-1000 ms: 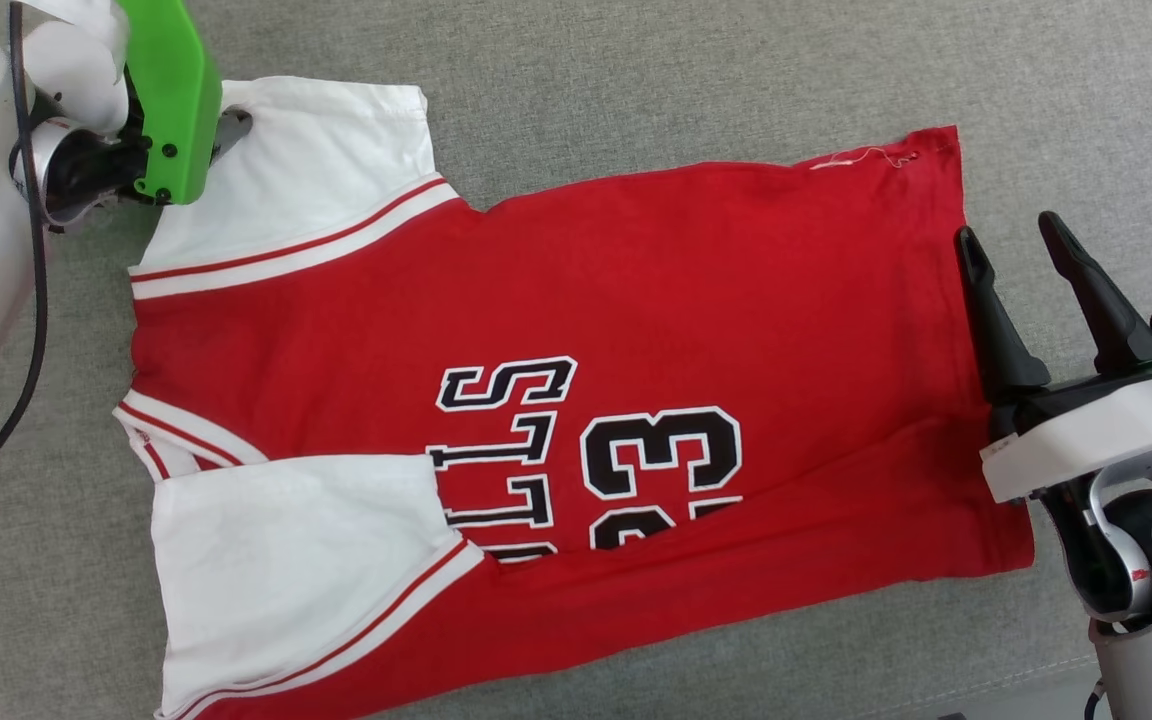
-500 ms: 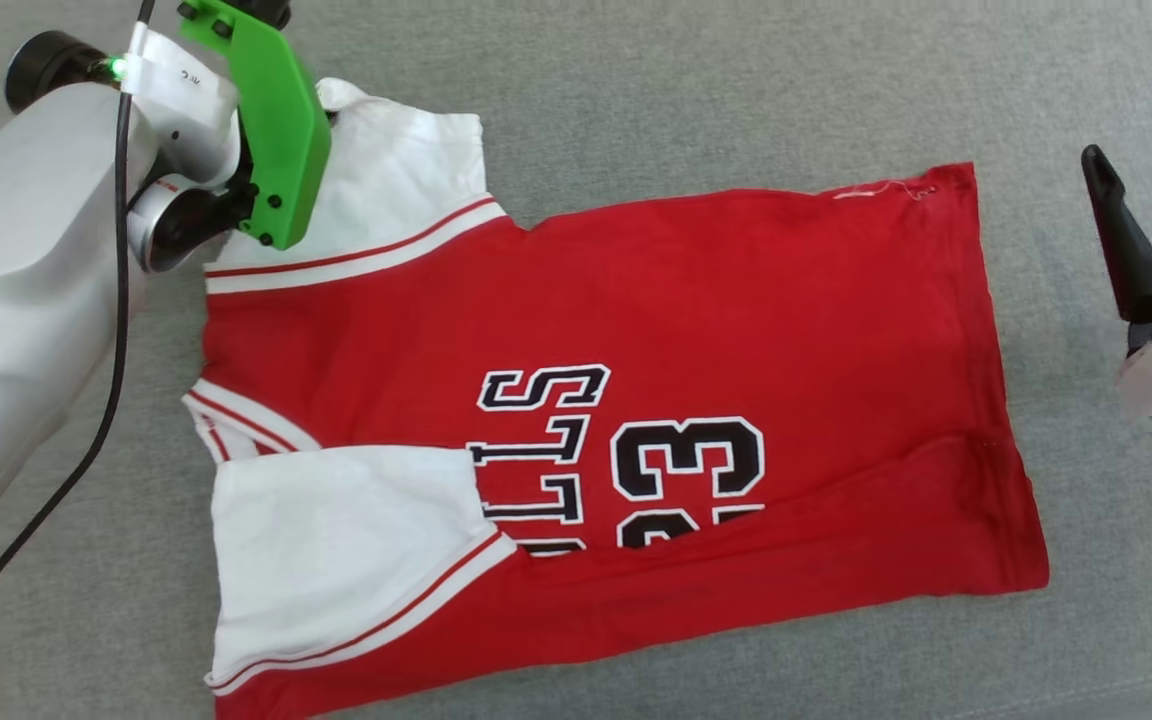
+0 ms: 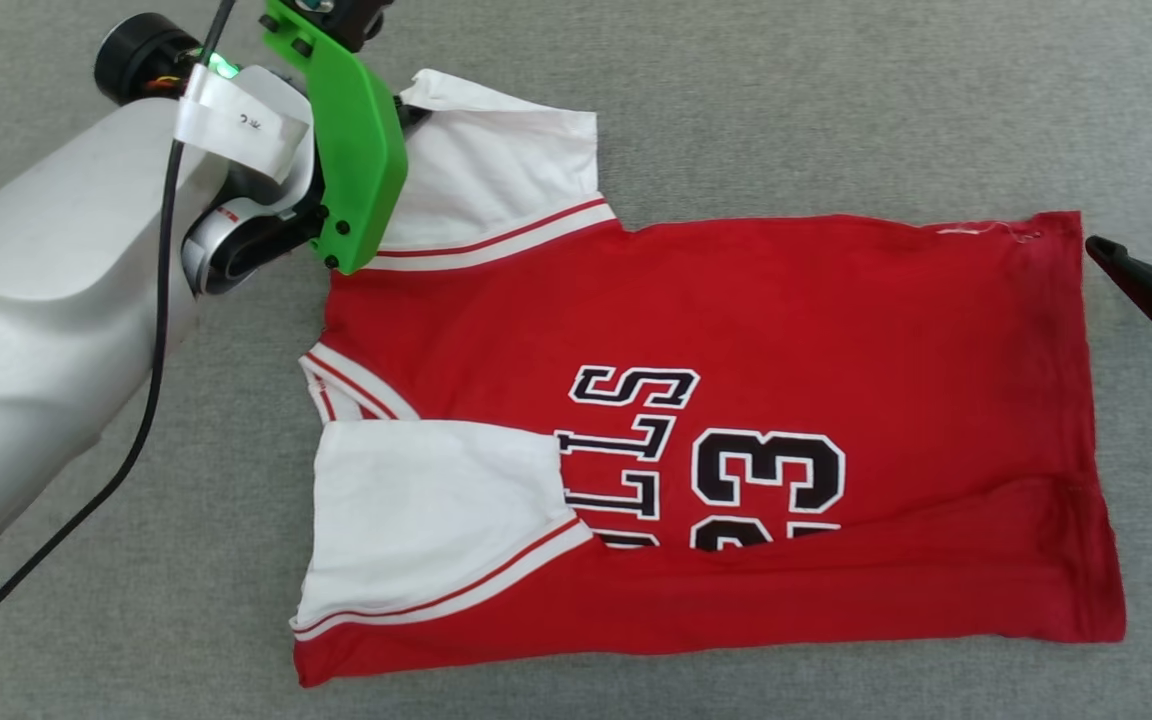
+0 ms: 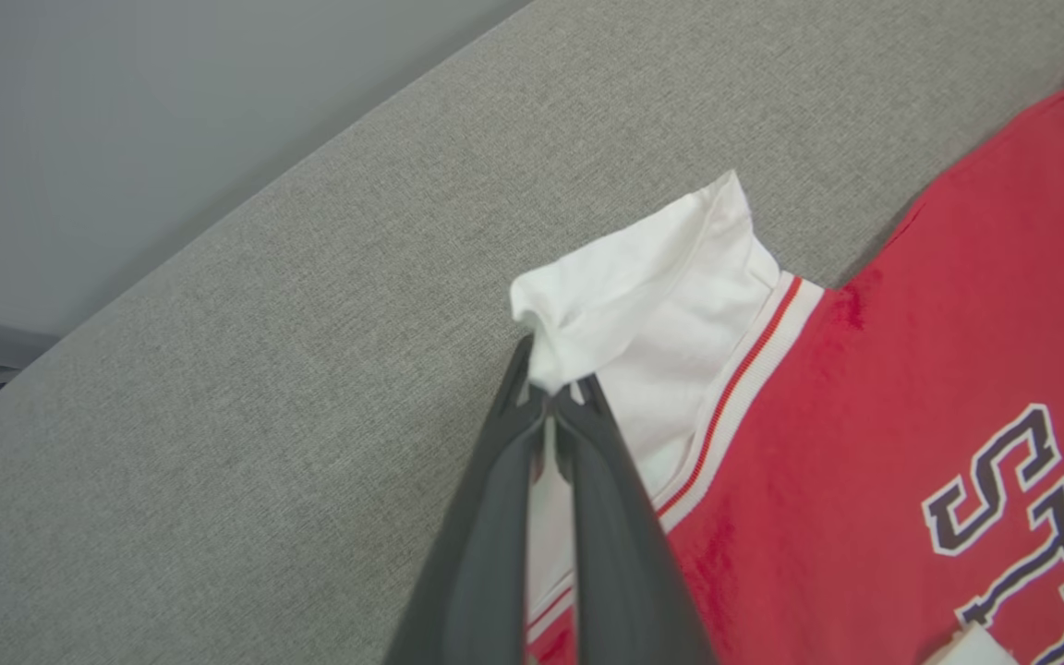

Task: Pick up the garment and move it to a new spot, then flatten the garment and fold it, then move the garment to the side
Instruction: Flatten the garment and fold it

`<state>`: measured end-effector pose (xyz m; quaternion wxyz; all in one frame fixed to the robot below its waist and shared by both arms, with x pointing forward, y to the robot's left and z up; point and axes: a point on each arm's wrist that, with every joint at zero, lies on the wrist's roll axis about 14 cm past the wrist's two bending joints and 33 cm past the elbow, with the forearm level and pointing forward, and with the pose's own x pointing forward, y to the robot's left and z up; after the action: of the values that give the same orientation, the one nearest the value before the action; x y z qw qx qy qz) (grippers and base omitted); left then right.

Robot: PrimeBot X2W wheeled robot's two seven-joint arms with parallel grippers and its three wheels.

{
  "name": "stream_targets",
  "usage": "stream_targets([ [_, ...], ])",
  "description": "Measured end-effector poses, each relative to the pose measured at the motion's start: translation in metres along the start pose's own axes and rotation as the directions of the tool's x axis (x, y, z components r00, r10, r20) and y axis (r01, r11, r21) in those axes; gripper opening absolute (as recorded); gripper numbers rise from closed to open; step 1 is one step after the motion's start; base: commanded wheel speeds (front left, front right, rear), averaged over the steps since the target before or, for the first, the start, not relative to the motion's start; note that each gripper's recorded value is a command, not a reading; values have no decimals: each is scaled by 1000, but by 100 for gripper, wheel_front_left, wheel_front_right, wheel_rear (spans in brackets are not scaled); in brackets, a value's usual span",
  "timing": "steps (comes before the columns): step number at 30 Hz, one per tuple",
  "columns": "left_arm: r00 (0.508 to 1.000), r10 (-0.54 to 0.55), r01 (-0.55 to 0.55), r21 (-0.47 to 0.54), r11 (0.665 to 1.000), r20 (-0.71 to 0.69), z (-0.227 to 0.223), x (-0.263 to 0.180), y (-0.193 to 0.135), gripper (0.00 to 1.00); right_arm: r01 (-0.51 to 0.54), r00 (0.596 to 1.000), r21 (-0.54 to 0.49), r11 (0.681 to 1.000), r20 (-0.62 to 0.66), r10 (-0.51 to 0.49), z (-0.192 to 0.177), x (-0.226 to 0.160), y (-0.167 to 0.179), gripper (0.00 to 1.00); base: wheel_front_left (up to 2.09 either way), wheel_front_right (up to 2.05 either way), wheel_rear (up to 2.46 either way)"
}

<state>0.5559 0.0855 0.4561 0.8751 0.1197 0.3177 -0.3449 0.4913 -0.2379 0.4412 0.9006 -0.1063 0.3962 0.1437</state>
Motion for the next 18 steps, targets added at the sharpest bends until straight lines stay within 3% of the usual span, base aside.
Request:
stream_targets([
  [11, 1000, -13, 13, 0, 1000, 11, -12, 4, 1, 0, -43, 978, 4, 999, -206, 43, -30, 55, 11, 100, 0, 0, 0],
  [18, 1000, -9, 9, -6, 1000, 2, -23, 9, 6, 0, -61, 962, 14, 998, -267, 62, -48, 73, 13, 100, 0, 0, 0],
])
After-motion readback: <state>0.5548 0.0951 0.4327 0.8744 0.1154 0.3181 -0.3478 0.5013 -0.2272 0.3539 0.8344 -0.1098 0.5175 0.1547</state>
